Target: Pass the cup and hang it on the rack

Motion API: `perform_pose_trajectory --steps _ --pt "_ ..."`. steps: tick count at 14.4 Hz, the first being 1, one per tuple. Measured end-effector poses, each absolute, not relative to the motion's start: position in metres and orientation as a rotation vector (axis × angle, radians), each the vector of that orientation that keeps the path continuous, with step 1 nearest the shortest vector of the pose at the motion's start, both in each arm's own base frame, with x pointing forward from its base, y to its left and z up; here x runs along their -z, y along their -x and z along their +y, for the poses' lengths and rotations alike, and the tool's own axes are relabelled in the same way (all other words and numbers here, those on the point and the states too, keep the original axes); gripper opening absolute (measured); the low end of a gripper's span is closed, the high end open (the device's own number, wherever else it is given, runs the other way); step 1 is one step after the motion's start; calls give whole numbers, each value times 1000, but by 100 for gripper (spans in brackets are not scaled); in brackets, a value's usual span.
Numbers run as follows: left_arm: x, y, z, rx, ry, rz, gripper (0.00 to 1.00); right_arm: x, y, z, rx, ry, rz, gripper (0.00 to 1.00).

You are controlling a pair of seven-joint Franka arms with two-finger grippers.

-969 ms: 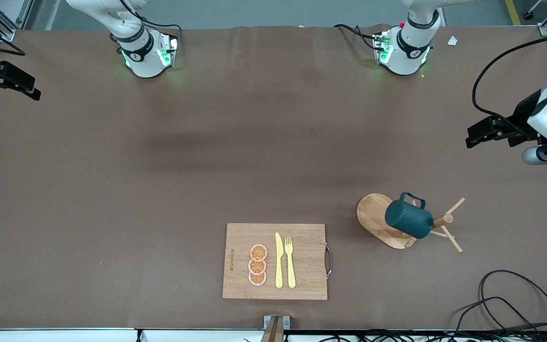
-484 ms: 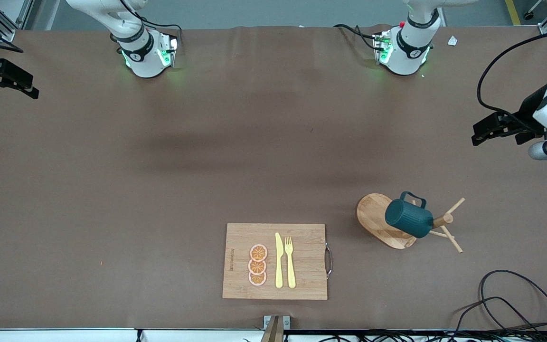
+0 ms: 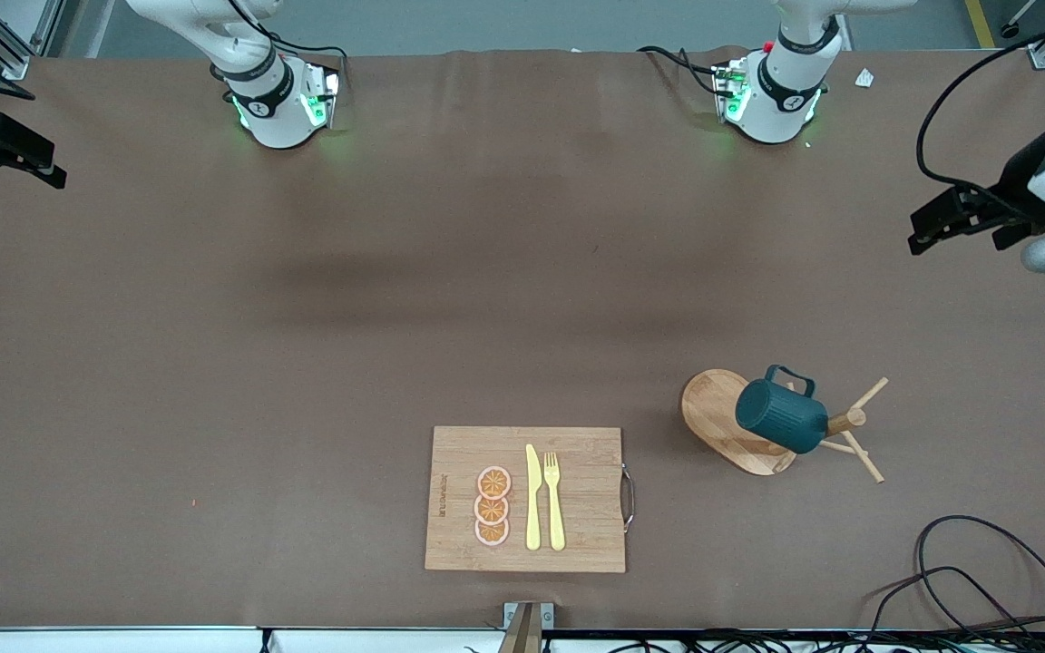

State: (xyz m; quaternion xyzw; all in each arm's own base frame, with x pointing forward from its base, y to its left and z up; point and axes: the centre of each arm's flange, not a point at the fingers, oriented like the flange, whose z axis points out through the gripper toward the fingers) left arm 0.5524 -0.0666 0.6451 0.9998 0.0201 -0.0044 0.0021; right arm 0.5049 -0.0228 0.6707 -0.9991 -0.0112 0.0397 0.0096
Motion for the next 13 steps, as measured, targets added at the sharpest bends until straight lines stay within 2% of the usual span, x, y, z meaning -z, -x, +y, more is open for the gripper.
perform_pose_trajectory --steps 5,13 --pt "-653 -526 -68 -5 -3139 51 100 -671 -505 -23 -125 3120 -36 100" --pt "-648 -534 -68 -34 -3160 29 100 -670 -505 -23 -128 3119 -37 100"
